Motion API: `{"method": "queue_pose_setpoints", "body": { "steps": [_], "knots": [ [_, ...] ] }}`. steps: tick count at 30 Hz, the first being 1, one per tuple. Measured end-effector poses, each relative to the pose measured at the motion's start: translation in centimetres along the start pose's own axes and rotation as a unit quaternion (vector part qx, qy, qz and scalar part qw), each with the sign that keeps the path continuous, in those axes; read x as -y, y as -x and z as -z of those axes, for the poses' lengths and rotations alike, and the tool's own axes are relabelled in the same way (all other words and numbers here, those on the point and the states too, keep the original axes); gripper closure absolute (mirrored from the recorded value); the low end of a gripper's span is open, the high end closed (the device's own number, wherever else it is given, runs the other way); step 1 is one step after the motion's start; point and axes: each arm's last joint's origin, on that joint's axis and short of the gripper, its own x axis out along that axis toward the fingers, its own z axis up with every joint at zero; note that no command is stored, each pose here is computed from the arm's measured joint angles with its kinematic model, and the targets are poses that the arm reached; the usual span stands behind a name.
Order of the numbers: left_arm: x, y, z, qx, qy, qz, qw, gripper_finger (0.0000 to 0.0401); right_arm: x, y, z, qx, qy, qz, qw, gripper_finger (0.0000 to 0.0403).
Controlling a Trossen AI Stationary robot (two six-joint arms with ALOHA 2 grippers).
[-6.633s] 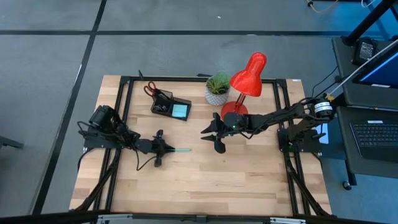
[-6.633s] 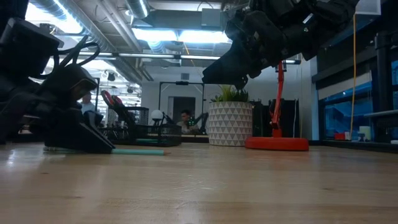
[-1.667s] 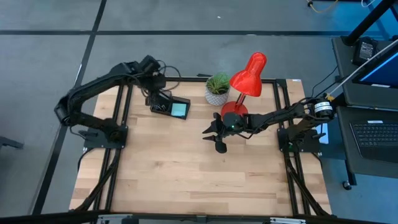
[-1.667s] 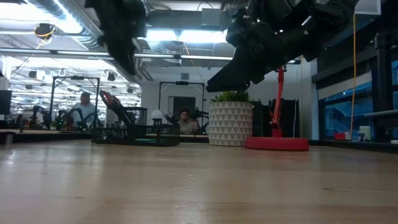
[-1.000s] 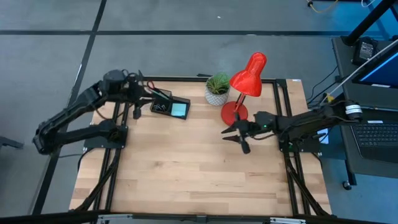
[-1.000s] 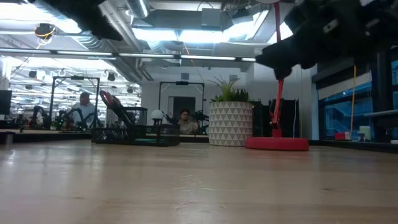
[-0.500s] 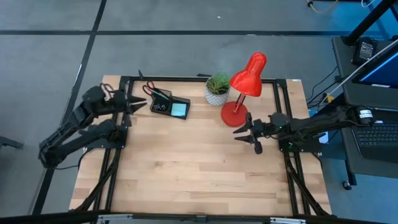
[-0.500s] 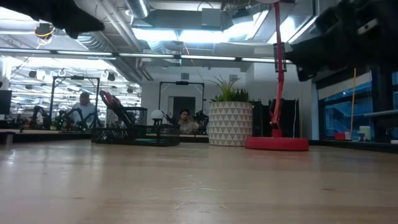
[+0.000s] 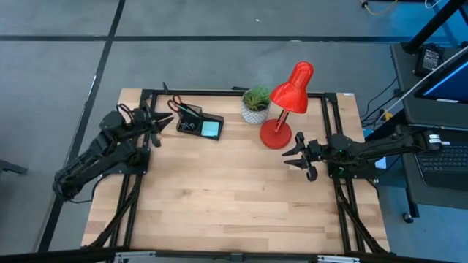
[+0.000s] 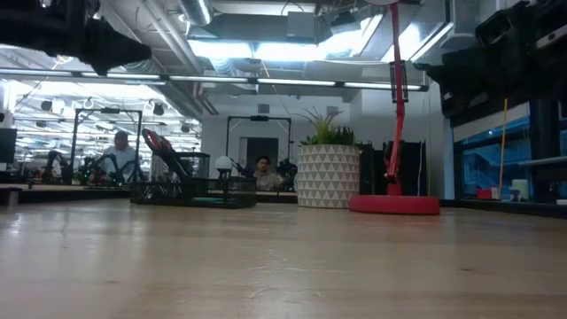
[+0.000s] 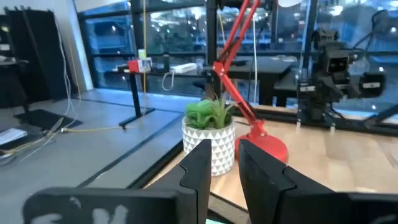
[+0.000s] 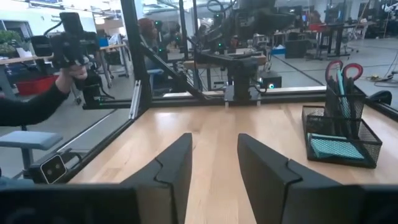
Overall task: Pick and place office supplies into organizer
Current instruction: Return to Home Position
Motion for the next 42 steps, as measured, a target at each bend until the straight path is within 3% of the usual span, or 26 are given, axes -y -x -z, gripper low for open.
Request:
{"method": "queue_pose_setpoints", "body": {
  "steps": [5,14,28,38,42],
  "knots": [
    [-0.3,-0.6,1.9,0.031,0.007,-0.02,0.999,0.0326,0.0,0.1,-0.1,0.002,0.002,0.0,1.0,0.0271],
    [-0.6,-1.5,5.8,0.018,0.024,-0.044,0.999,0.0326,0.0,0.1,0.1,-0.007,0.001,0.002,1.0,0.0271],
    [-0.8,-1.9,7.2,0.015,0.023,-0.065,0.998,0.0326,0.2,0.1,0.1,-0.005,-0.001,0.037,0.999,0.0271],
    [-0.8,-1.9,7.2,0.014,0.023,-0.065,0.998,0.0326,0.0,0.9,-1.0,0.04,0.017,0.033,0.999,0.0271],
    [-0.8,-1.9,7.2,0.015,0.03,-0.064,0.997,0.0326,0.1,1.5,-0.8,0.023,0.0,0.077,0.997,0.0271]
  ]
}}
